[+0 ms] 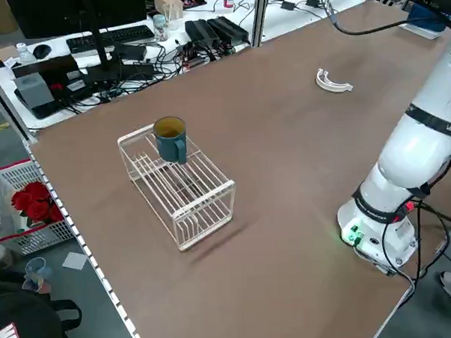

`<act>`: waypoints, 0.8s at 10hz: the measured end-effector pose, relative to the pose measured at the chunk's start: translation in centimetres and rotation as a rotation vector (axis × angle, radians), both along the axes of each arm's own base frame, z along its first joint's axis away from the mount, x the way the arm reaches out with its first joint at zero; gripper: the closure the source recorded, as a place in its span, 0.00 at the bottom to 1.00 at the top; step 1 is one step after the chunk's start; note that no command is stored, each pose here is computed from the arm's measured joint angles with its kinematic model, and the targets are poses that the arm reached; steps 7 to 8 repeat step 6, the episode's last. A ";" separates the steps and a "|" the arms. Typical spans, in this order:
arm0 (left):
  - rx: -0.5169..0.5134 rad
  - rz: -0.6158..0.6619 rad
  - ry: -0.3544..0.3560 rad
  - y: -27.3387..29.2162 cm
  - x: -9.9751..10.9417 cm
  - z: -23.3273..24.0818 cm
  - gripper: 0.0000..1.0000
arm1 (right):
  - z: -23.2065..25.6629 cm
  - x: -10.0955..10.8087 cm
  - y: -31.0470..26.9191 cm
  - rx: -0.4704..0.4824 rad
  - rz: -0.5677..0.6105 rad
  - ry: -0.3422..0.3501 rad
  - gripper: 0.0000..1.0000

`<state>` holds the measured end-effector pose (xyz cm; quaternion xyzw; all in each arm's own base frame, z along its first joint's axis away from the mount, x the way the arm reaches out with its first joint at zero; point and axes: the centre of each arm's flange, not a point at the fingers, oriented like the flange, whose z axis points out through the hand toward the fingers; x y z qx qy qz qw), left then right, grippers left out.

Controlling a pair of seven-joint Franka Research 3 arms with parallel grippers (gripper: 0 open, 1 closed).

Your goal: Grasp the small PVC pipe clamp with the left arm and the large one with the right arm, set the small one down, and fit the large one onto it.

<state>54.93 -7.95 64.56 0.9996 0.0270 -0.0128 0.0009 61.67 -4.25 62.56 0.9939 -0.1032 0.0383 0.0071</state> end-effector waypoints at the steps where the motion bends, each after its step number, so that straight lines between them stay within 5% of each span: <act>1: 0.000 0.001 0.000 0.0 0.0 0.0 0.00 | 0.4 -1.2 -3.1 -0.006 0.016 0.030 0.00; 8: 0.000 0.001 0.000 0.0 0.0 0.0 0.00 | -1.0 -2.6 -6.4 0.004 0.013 0.115 0.00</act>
